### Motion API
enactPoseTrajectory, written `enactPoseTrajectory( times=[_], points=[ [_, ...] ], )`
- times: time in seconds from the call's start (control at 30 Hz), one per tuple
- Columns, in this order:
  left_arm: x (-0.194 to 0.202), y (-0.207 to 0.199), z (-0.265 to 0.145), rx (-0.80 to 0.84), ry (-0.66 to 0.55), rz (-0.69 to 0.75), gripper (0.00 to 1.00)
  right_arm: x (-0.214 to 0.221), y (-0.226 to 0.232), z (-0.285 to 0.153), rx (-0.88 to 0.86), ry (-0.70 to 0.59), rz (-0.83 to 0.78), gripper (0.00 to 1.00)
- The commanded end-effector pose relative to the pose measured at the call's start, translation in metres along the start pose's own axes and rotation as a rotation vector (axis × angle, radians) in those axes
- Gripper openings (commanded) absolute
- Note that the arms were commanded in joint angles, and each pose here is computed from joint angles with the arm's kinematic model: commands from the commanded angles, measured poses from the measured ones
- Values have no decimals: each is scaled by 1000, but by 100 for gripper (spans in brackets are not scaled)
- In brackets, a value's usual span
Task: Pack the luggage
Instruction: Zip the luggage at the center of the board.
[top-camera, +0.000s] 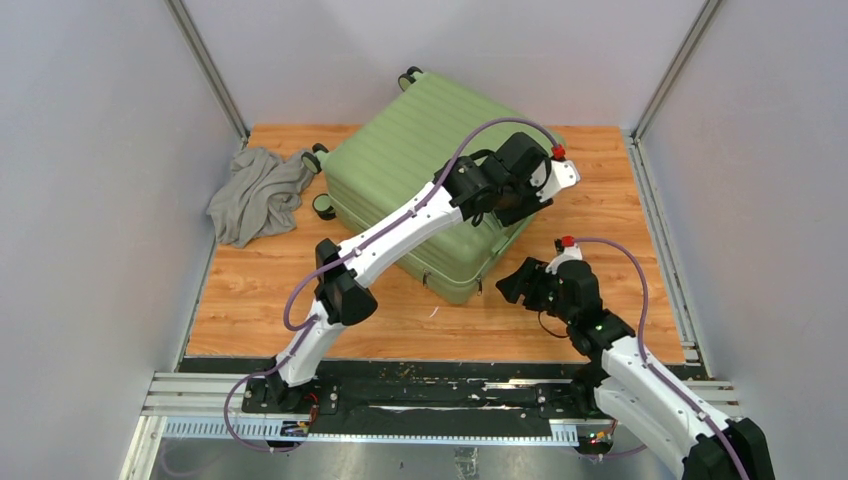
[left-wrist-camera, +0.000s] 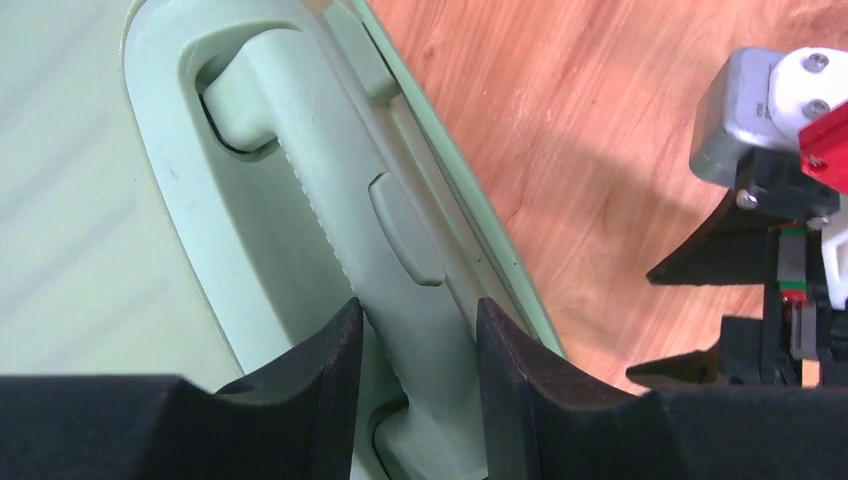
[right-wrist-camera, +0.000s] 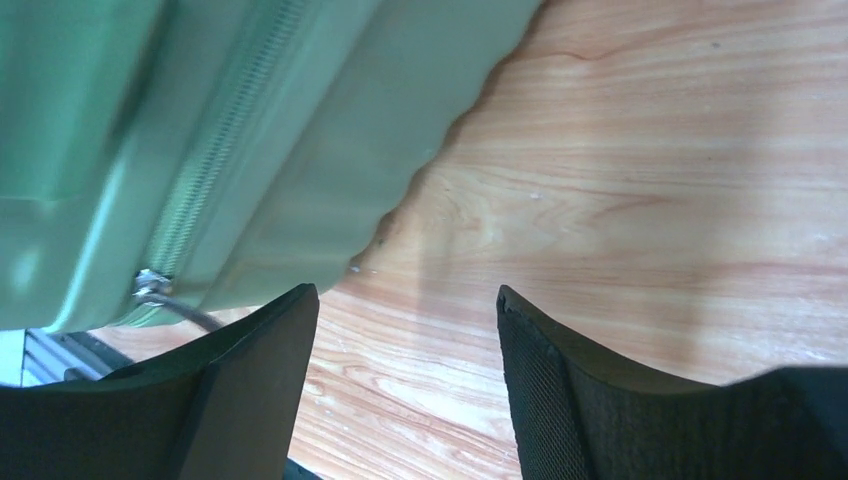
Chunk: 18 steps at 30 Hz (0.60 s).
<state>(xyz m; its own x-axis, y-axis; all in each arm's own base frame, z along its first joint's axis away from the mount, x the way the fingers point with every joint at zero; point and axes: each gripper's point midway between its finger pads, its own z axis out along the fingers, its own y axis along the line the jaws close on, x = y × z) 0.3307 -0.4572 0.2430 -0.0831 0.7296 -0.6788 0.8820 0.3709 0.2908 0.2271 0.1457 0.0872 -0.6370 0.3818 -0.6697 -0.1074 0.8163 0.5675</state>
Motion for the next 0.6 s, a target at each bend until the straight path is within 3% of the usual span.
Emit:
enactPoseTrajectory(
  times=[0.0,0.13,0.33,0.57],
  points=[
    [16,38,8,-59,32,-18,25,-18,32,-7,-167,-58,-78,68],
    [14,46,9,-67,16,-4,1,-14,48,-17,-284,-69,-135,66],
    [-3,78,3,-173,-61,-15,0,-15,71,-21,-427,-78,-240,66],
    [-39,102,-39,-270,-194,11,0,-16,89,-10,-526,-65,-311,67]
  ],
)
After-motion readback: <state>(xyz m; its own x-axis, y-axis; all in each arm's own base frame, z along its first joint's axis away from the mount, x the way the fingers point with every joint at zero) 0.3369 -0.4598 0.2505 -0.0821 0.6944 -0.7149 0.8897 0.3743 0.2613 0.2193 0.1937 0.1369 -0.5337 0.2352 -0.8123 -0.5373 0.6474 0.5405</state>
